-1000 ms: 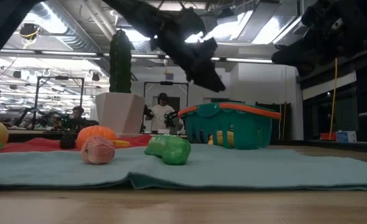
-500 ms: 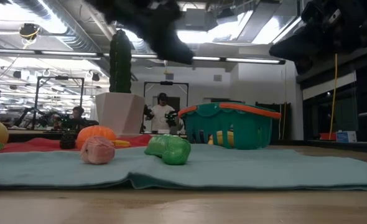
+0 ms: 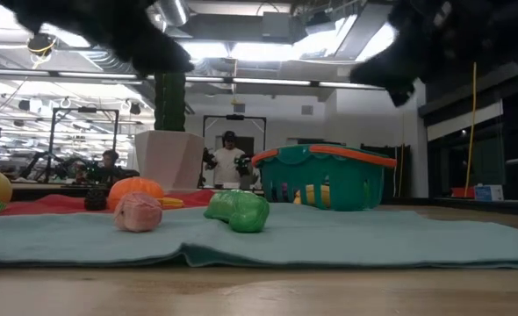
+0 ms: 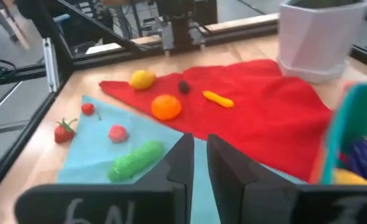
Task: Build produce basket
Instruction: Put the green pea into the blue basket
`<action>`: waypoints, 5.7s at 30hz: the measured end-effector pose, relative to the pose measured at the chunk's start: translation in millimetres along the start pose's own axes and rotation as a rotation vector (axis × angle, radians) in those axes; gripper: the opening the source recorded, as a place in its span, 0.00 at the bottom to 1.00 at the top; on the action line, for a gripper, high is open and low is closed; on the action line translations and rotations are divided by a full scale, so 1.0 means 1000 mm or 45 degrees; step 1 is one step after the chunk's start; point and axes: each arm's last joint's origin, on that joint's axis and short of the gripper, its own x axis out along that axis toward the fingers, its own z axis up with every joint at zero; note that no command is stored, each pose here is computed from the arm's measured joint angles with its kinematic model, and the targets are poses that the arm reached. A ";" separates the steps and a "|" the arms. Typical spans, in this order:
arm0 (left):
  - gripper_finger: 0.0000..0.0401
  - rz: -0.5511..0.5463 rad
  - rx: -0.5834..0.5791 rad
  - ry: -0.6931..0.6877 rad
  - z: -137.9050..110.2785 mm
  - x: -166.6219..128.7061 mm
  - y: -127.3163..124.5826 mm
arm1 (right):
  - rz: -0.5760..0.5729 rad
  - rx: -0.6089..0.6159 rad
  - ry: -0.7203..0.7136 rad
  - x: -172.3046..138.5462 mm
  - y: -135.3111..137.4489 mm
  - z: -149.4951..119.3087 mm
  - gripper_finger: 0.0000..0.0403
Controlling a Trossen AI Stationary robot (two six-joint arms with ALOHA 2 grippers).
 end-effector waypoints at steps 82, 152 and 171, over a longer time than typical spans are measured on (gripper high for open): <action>0.51 0.052 0.133 0.041 -0.096 -0.065 -0.019 | -0.328 0.747 1.011 0.189 0.111 0.034 0.47; 0.51 0.051 0.139 0.061 -0.098 -0.065 -0.019 | -0.427 0.625 1.056 0.228 0.082 -0.012 0.58; 0.51 0.051 0.141 0.064 -0.098 -0.065 -0.019 | -0.339 0.686 1.146 0.227 0.081 -0.012 0.32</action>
